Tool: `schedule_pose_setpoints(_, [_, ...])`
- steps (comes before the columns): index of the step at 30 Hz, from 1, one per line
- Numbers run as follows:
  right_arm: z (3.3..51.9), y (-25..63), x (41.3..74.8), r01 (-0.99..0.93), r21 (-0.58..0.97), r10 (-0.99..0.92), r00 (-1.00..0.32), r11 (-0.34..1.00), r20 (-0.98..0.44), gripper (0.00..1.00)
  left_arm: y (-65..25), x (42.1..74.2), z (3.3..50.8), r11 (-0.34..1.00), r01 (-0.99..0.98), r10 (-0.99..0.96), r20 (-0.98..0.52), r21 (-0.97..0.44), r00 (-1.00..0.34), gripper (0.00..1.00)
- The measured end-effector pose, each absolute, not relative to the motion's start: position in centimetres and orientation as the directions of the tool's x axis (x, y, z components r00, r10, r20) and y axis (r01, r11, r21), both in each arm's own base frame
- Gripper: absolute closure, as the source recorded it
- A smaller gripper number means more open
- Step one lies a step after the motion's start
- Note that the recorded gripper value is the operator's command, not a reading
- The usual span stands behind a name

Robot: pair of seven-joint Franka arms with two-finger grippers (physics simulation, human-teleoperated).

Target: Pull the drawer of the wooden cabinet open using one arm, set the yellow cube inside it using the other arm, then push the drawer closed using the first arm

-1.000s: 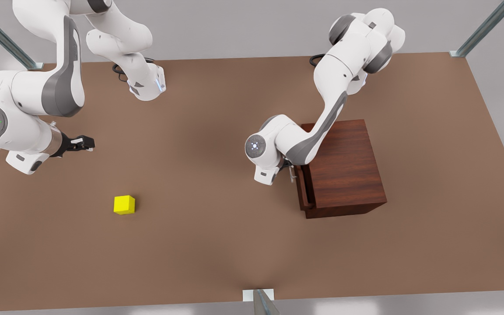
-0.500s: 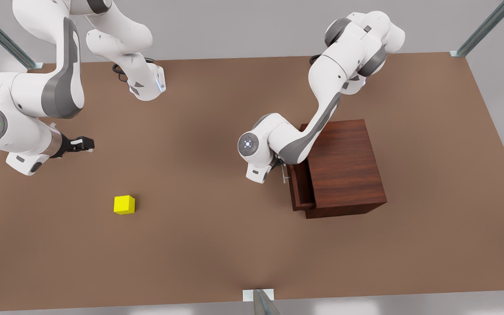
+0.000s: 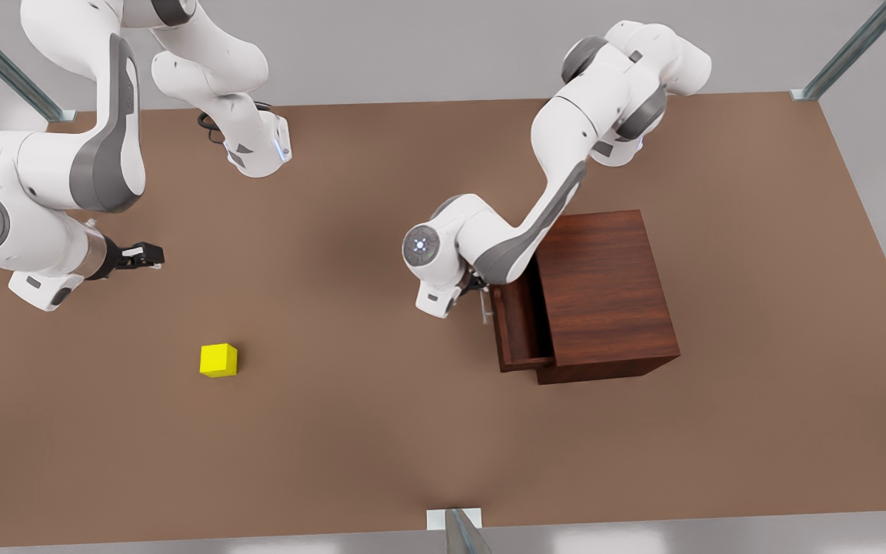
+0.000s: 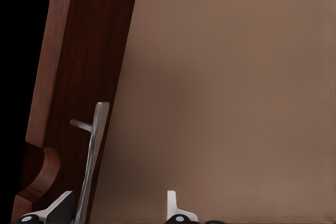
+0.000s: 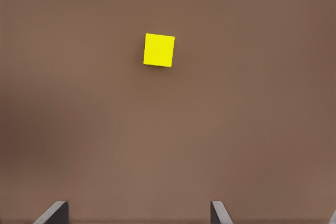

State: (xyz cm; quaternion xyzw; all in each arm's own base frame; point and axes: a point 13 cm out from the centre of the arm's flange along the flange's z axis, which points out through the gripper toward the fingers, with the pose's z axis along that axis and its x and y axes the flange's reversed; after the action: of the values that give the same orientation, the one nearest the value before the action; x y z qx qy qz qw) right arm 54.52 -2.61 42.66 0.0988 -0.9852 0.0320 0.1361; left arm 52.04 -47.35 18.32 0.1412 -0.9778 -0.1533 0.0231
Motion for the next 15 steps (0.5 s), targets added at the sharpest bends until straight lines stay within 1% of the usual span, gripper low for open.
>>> schedule_pose_setpoints(4, [42.7,-2.7,54.5,-0.203,-0.036,-0.185,-0.944,0.979,0.274,0.00,-48.6,51.9,18.4,0.919,-0.262,-0.273,-0.007,0.294,-0.962,0.13])
schedule_pose_setpoints(5, [42.7,-2.7,54.5,-0.202,-0.036,-0.185,-0.944,0.979,0.274,0.00,-48.9,51.8,18.6,0.921,-0.261,-0.271,-0.007,0.289,-0.963,0.09])
schedule_pose_setpoints(6, [42.7,-2.8,54.5,-0.200,-0.036,-0.183,-0.944,0.979,0.274,0.00,-49.2,52.0,19.2,0.923,-0.265,-0.273,-0.010,0.279,-0.962,0.00])
schedule_pose_setpoints(7, [42.7,-2.9,54.5,-0.199,-0.036,-0.182,-0.944,0.979,0.274,0.00,-49.2,52.6,20.8,0.924,-0.278,-0.284,-0.018,0.261,-0.959,0.00])
schedule_pose_setpoints(9, [42.7,-3.0,54.5,-0.197,-0.036,-0.180,-0.945,0.980,0.273,0.00,-48.5,54.7,26.2,0.923,-0.327,-0.325,-0.046,0.204,-0.945,0.00])
schedule_pose_setpoints(10, [42.7,-3.0,54.5,-0.198,-0.036,-0.181,-0.945,0.980,0.274,0.00,-47.4,56.0,30.0,0.917,-0.363,-0.357,-0.062,0.167,-0.932,0.00])
schedule_pose_setpoints(11, [42.5,-3.0,54.6,-0.198,-0.036,-0.181,-0.944,0.980,0.275,0.00,-44.6,57.7,35.1,0.900,-0.417,-0.411,-0.073,0.125,-0.909,0.00])
schedule_pose_setpoints(12, [41.9,-2.9,55.0,-0.197,-0.033,-0.181,-0.943,0.980,0.279,0.00,-39.9,59.4,40.3,0.870,-0.486,-0.480,-0.075,0.088,-0.874,0.00])
schedule_pose_setpoints(13, [40.2,-2.7,55.9,-0.196,-0.022,-0.182,-0.941,0.980,0.285,0.00,-33.8,61.1,44.3,0.828,-0.556,-0.552,-0.066,0.074,-0.831,0.00])
schedule_pose_setpoints(14, [37.6,-2.2,57.2,-0.196,-0.009,-0.185,-0.938,0.981,0.293,0.00,-28.0,62.0,46.3,0.790,-0.606,-0.605,-0.047,0.089,-0.795,0.00])
schedule_pose_setpoints(15, [33.7,-1.5,58.8,-0.204,0.000,-0.194,-0.932,0.979,0.306,0.00,-22.7,62.2,47.4,0.762,-0.637,-0.639,-0.026,0.121,-0.769,0.00])
